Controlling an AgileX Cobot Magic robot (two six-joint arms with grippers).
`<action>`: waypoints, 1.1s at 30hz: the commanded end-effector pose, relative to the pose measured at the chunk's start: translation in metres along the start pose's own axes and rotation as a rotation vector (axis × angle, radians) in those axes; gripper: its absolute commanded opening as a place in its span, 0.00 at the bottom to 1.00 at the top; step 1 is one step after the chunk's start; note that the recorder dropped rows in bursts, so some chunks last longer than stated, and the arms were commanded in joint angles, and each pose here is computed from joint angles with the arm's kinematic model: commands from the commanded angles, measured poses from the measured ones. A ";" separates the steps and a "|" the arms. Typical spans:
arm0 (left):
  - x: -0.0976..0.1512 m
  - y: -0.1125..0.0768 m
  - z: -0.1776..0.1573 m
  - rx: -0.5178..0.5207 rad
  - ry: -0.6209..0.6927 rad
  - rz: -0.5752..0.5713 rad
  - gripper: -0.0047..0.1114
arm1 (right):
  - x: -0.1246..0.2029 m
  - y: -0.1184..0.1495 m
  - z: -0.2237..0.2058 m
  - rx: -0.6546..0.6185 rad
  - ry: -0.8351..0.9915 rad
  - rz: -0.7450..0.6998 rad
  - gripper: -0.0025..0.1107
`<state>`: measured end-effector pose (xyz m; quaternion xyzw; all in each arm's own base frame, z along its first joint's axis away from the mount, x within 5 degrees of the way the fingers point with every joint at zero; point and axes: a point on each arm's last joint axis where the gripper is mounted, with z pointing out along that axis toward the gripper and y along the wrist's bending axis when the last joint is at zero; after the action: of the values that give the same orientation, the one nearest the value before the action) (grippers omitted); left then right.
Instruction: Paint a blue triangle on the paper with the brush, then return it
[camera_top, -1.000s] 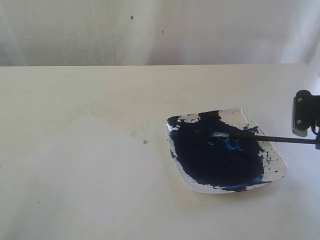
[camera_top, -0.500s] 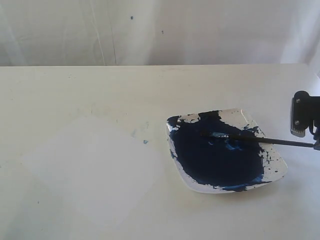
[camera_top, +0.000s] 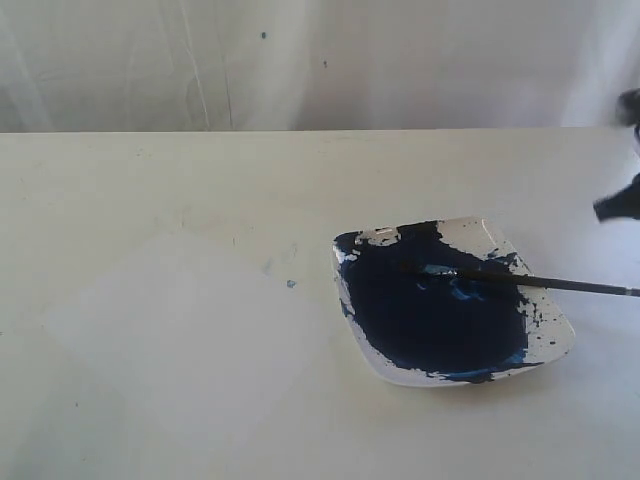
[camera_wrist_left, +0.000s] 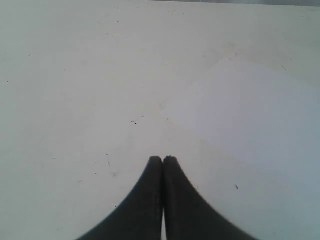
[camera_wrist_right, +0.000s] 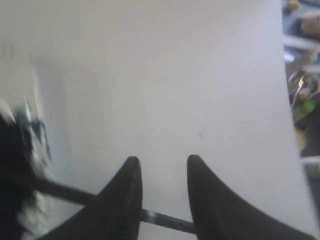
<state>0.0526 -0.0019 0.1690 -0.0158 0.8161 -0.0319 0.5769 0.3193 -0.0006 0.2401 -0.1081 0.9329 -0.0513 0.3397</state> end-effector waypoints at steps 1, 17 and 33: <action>0.000 -0.001 0.000 0.010 -0.004 -0.010 0.04 | 0.003 0.002 -0.008 -0.018 0.051 0.776 0.29; 0.000 -0.001 0.000 0.010 -0.004 -0.010 0.04 | 0.026 0.021 0.012 -0.061 0.378 1.161 0.29; 0.000 -0.001 0.000 0.010 -0.004 -0.010 0.04 | 0.026 0.024 0.035 -0.065 0.356 1.344 0.32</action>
<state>0.0526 -0.0019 0.1690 -0.0158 0.8161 -0.0319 0.5769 0.3165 0.0167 0.2005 0.4960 0.8372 0.1827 0.1405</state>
